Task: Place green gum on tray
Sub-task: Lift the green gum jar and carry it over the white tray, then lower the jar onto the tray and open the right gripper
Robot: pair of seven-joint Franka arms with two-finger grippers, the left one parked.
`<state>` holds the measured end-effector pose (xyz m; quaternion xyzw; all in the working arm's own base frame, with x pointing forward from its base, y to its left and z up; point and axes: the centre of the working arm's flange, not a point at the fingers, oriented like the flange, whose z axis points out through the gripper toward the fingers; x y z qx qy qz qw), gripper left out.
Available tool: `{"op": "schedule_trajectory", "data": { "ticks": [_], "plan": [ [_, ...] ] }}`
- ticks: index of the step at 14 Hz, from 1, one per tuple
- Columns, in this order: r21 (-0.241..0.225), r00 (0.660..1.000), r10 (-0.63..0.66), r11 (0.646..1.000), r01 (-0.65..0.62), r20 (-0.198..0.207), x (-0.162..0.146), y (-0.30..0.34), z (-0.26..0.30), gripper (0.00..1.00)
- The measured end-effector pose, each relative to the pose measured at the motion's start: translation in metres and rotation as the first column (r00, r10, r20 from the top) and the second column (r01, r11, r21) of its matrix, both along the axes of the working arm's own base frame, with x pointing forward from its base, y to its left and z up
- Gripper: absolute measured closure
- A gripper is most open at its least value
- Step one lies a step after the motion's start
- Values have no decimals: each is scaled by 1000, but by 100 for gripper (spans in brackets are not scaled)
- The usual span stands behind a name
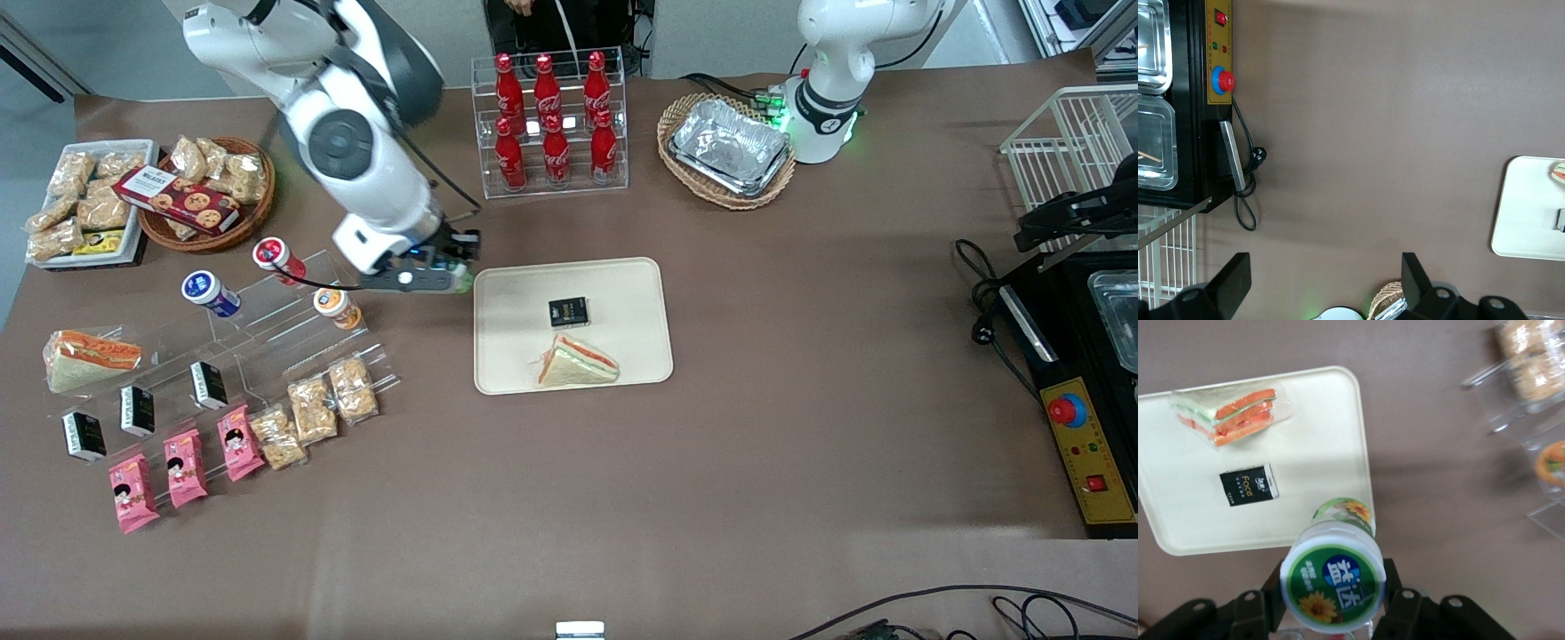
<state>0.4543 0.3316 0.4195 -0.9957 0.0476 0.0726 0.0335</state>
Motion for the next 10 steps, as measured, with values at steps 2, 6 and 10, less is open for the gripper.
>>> {"op": "schedule_trajectory", "data": {
  "ticks": [2, 6, 10],
  "plan": [
    [15, 1000, -3, 1000, 3, 9, -18, 16, -48, 41],
    [32, 1000, -4, 999, 4, -1, -36, 19, -122, 41],
    [30, 999, -21, 999, 20, 25, -34, 20, -171, 41]
  ]
}}
